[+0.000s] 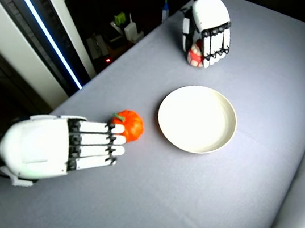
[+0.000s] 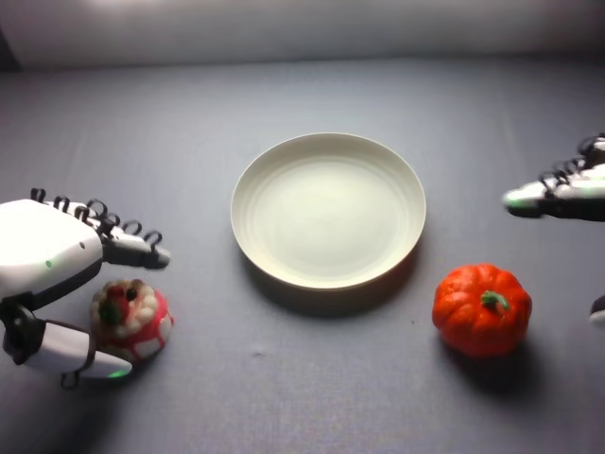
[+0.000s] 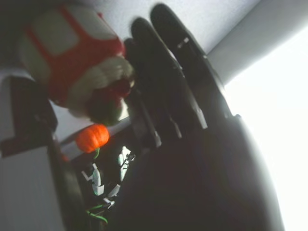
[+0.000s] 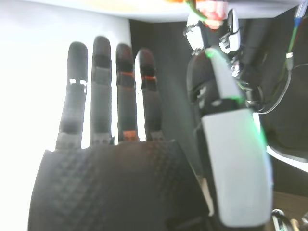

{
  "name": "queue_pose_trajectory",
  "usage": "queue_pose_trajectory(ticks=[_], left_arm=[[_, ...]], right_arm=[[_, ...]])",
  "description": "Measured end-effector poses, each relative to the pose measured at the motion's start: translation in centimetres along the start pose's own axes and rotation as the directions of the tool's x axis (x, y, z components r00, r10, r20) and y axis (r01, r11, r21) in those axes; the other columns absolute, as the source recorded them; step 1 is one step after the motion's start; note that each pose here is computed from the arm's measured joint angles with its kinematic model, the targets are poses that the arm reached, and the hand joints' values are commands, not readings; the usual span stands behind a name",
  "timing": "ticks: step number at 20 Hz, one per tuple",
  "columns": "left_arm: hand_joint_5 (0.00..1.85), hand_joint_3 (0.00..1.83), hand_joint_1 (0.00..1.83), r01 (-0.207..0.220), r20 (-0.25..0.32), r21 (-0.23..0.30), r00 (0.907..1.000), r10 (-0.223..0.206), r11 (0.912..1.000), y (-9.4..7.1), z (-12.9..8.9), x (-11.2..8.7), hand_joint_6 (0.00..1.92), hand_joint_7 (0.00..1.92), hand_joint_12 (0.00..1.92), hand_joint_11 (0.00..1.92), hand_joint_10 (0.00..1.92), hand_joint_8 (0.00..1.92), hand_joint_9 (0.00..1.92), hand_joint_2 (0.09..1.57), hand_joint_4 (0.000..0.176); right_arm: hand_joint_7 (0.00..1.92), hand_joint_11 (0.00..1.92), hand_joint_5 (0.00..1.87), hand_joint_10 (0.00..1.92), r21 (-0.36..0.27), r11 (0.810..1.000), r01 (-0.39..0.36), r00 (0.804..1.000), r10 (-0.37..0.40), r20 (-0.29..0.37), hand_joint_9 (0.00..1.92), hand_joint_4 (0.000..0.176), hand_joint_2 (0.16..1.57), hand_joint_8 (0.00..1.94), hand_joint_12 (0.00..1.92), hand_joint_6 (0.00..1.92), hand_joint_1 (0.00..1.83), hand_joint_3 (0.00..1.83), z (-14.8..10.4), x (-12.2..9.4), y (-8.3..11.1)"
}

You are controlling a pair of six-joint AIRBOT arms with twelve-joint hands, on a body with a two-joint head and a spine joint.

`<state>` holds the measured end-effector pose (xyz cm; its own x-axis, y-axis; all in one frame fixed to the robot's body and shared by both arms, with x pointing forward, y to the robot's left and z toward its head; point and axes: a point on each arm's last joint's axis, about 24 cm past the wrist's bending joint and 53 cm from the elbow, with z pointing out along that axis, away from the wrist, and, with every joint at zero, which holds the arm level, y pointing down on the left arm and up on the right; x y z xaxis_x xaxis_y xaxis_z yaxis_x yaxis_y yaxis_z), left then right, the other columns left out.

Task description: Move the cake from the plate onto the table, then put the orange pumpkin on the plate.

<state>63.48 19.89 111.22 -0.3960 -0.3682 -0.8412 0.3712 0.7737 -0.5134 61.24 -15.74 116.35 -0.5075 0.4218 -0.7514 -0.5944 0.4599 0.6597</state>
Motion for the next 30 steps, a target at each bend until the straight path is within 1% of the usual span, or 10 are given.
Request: queue_pose_trajectory(ticks=[4,6,8,15,18,19,20,22,27,30], left_arm=[[0.47,0.00,0.71,0.023,0.029,0.000,0.9993,-0.023,0.9997,0.0,-1.1,-1.1,0.00,0.50,0.63,0.36,0.00,0.00,0.55,0.88,0.000],[0.44,0.00,0.69,0.036,0.057,0.038,0.9977,-0.038,0.9987,-1.0,-1.4,-1.8,0.00,0.47,0.62,0.33,0.00,0.00,0.52,0.87,0.000],[0.38,0.00,0.72,0.043,0.067,0.079,0.9965,-0.048,0.9959,-2.2,-1.7,-2.0,0.00,0.40,0.87,0.14,0.00,0.00,0.45,0.84,0.002],[0.25,0.00,0.67,0.120,0.087,0.132,0.9874,-0.132,0.9839,-2.7,-2.6,-2.5,0.00,0.25,0.95,0.07,0.00,0.00,0.33,0.81,0.054],[0.20,0.00,0.68,0.123,0.089,0.140,0.9868,-0.136,0.9825,-2.9,-2.6,-2.6,0.00,0.23,0.93,0.05,0.00,0.00,0.32,0.79,0.085],[0.19,0.00,0.69,0.123,0.089,0.142,0.9866,-0.137,0.9821,-2.9,-2.6,-2.6,0.00,0.23,0.93,0.05,0.00,0.00,0.31,0.78,0.103],[0.18,0.00,0.69,0.125,0.089,0.142,0.9864,-0.139,0.9819,-2.9,-2.6,-2.6,0.00,0.23,0.93,0.07,0.00,0.00,0.31,0.78,0.120],[0.16,0.00,0.73,0.141,0.088,0.136,0.9842,-0.154,0.9806,-2.6,-2.8,-2.6,0.00,0.20,0.91,0.03,0.00,0.00,0.27,0.76,0.137],[0.15,0.00,0.72,0.156,0.085,0.122,0.9822,-0.167,0.9802,-2.0,-3.1,-2.3,0.00,0.19,0.87,0.04,0.00,0.00,0.26,0.75,0.139],[0.09,0.00,0.75,0.170,0.096,0.130,0.9783,-0.183,0.9768,-2.2,-3.3,-2.5,0.00,0.14,0.77,0.05,0.00,0.00,0.24,0.73,0.153]], right_arm=[[0.19,0.15,0.00,0.00,0.001,1.000,-0.008,0.998,0.008,-0.065,0.47,0.131,0.88,0.00,1.33,0.00,0.92,0.00,1.7,1.8,-0.5],[0.18,0.06,0.03,0.00,-0.007,1.000,-0.016,0.996,0.015,-0.087,0.40,0.084,0.86,0.00,1.29,0.01,0.94,0.00,2.5,2.0,-0.5],[0.19,0.23,0.05,0.02,-0.022,1.000,0.013,0.991,-0.015,-0.130,0.48,0.080,0.84,0.00,1.20,0.00,0.93,0.00,3.5,2.8,-0.1],[0.23,0.30,0.13,0.01,-0.046,0.991,0.127,0.949,-0.135,-0.284,0.50,0.114,0.86,0.01,0.92,0.02,0.99,0.01,7.0,6.2,0.2],[0.61,0.71,0.55,0.14,-0.026,0.987,0.160,0.934,-0.160,-0.320,0.89,0.000,0.91,0.06,0.97,0.02,1.15,0.00,7.1,7.2,-0.7],[0.82,0.96,0.78,0.56,-0.024,0.986,0.162,0.932,-0.161,-0.325,1.05,0.000,1.02,0.09,1.08,0.02,1.26,0.00,7.2,7.4,-0.8],[0.87,1.13,0.90,1.28,-0.022,0.988,0.151,0.936,-0.150,-0.320,1.11,0.000,1.14,1.15,1.47,0.62,1.25,0.00,7.4,7.3,-0.8],[0.73,1.27,0.81,1.69,-0.025,0.988,0.151,0.939,-0.151,-0.308,1.14,0.000,1.24,1.64,1.78,0.95,1.22,0.00,7.6,6.8,-0.6],[0.77,1.13,0.76,1.65,-0.069,0.993,0.096,0.979,-0.107,-0.175,1.02,0.000,1.24,1.61,1.76,1.07,1.21,0.00,8.8,1.8,1.4],[0.86,0.83,0.78,1.25,-0.099,0.989,0.109,0.990,-0.117,-0.078,0.90,0.000,1.21,1.38,1.53,1.16,1.20,0.00,10.5,-2.3,2.3]])
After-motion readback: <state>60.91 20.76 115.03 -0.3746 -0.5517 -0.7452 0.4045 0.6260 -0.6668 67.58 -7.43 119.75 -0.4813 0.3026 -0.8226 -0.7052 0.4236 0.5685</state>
